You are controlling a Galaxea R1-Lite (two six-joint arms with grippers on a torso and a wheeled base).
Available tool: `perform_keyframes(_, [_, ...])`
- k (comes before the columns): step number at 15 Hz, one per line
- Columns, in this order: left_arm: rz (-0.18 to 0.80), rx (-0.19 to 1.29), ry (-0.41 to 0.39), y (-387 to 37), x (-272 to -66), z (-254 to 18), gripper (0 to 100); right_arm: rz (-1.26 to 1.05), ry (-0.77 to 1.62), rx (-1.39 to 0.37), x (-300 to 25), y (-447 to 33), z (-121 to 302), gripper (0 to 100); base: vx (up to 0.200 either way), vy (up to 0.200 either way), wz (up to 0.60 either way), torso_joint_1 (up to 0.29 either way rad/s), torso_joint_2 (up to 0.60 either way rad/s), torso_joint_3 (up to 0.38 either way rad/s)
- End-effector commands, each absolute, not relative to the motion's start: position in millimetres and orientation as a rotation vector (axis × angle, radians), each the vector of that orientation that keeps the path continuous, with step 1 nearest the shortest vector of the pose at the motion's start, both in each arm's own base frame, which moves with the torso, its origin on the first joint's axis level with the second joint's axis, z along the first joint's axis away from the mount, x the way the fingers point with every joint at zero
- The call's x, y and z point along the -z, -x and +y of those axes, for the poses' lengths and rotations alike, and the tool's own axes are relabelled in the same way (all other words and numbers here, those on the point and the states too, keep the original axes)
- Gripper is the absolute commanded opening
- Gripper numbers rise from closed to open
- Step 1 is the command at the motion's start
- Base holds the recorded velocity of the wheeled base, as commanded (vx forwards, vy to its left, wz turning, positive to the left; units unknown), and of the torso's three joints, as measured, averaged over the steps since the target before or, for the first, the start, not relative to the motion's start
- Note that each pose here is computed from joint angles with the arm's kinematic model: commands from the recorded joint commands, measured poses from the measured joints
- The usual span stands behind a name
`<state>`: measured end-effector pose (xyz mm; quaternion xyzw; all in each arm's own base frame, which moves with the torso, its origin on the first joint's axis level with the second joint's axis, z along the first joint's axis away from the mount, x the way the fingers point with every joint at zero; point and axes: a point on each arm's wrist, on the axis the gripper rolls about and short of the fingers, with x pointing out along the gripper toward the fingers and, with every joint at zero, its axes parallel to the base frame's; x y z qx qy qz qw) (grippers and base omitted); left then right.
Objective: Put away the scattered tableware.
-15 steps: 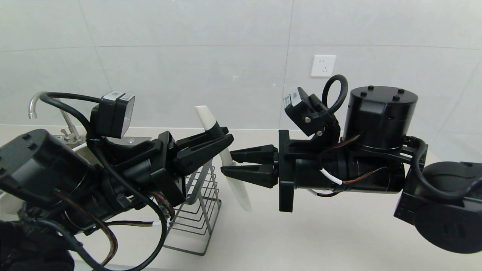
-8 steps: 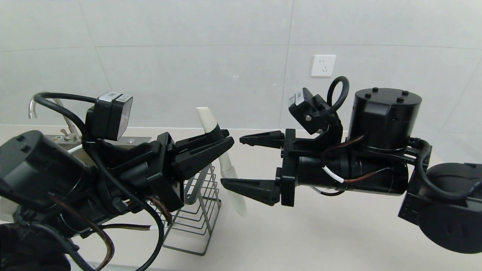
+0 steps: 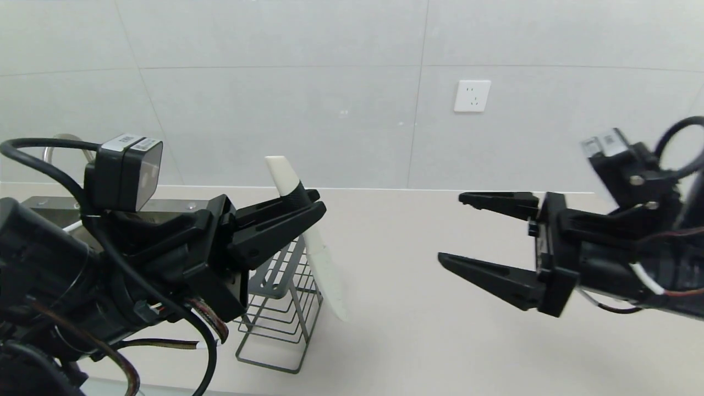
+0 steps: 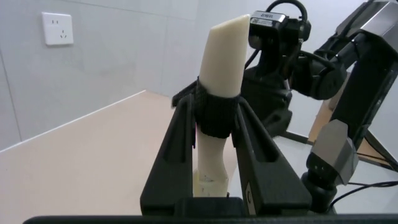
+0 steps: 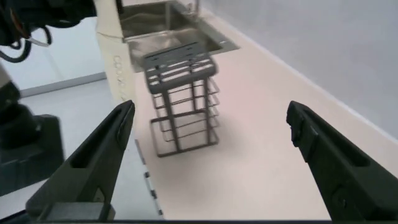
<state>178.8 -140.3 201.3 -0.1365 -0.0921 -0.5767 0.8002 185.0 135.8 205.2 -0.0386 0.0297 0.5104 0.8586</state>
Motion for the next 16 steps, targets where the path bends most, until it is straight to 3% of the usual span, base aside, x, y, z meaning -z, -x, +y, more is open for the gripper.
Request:
perform_keyframes(1, [-0.234, 1.228, 0.271, -175.9, -205.3, -138.1, 0, -0.112, 0.152, -0.866, -221.4, -144.3, 76.9, 100, 0.0, 0.0, 0.0, 0.0, 0.0, 0.0])
perform_keyframes(4, [-0.279, 1.215, 0.225, -174.6, -208.0, -135.6, 0, -0.256, 0.22, -0.664, -227.3, -102.1, 39.3, 100, 0.0, 0.0, 0.0, 0.0, 0.0, 0.0])
perform_keyframes(5, [-0.3, 1.214, 0.215, -172.3, -211.0, -133.9, 0, -0.342, 0.275, -0.5, -225.9, -73.3, 21.6, 100, 0.0, 0.0, 0.0, 0.0, 0.0, 0.0])
perform_keyframes(8, [-0.332, 1.205, 0.22, -166.5, -217.6, -129.3, 0, -0.486, 0.348, -0.33, -218.7, -27.0, 9.1, 100, 0.0, 0.0, 0.0, 0.0, 0.0, 0.0])
perform_keyframes(10, [-0.351, 1.165, 0.23, -163.9, -220.9, -125.5, 0, -0.53, 0.376, -0.248, -200.5, -2.6, 7.6, 100, 0.0, 0.0, 0.0, 0.0, 0.0, 0.0])
perform_keyframes(12, [-0.364, 1.141, 0.235, -162.4, -223.3, -120.9, 0, -0.491, 0.388, -0.218, -157.2, 9.6, 8.2, 100, 0.0, 0.0, 0.0, 0.0, 0.0, 0.0])
perform_keyframes(16, [-0.381, 1.095, 0.225, -165.9, -225.8, -112.1, 0, -0.432, 0.384, -0.147, -127.0, 24.1, 9.7, 100, 0.0, 0.0, 0.0, 0.0, 0.0, 0.0])
